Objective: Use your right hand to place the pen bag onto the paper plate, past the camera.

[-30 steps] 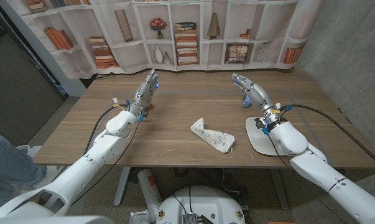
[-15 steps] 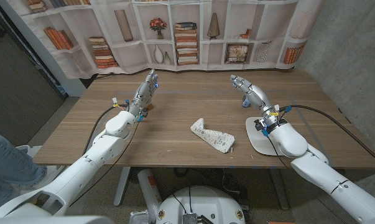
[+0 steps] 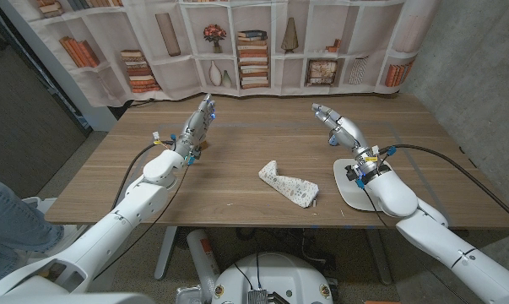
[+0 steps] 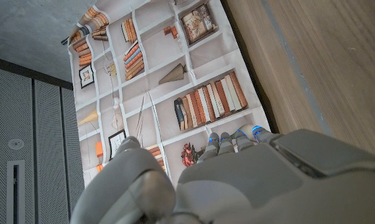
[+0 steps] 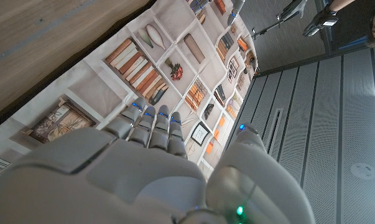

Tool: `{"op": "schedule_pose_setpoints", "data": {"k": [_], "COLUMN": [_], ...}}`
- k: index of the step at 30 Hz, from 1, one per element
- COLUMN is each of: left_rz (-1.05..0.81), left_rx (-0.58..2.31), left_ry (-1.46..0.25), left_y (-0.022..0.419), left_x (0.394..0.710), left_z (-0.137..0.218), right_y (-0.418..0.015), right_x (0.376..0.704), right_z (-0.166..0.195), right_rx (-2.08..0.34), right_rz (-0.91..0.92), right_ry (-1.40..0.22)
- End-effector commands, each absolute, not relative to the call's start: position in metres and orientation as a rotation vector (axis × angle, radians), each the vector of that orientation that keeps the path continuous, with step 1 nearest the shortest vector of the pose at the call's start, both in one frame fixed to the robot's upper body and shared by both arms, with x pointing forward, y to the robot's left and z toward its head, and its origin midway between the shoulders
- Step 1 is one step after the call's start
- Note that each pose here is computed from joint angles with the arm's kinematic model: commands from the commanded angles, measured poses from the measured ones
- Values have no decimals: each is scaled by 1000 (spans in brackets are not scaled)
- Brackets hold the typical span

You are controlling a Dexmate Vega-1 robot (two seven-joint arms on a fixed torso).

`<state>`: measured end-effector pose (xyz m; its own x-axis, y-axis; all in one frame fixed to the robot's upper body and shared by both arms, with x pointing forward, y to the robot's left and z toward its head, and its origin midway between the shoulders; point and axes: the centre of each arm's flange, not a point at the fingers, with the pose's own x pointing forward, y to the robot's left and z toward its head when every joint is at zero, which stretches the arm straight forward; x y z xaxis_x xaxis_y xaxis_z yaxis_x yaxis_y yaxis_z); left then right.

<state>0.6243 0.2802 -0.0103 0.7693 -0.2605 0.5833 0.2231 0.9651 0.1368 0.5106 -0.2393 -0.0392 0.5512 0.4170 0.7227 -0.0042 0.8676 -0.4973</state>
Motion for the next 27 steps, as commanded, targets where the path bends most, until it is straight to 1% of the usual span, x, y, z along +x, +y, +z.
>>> {"op": "schedule_pose_setpoints", "data": {"k": [1, 16, 27], "left_rz": [-267, -276, -278], "left_rx": [65, 67, 71], "left_ry": [-637, -630, -628], "left_y": [276, 271, 268], "left_x": [623, 625, 623], "left_z": [-14, -16, -16], "right_y": [-236, -229, -228], "right_x": [506, 498, 494], "right_z": [-44, -48, -56], "right_rx": [-512, -551, -586], "right_rz": [279, 316, 302], "right_ry": [-964, -958, -954]}}
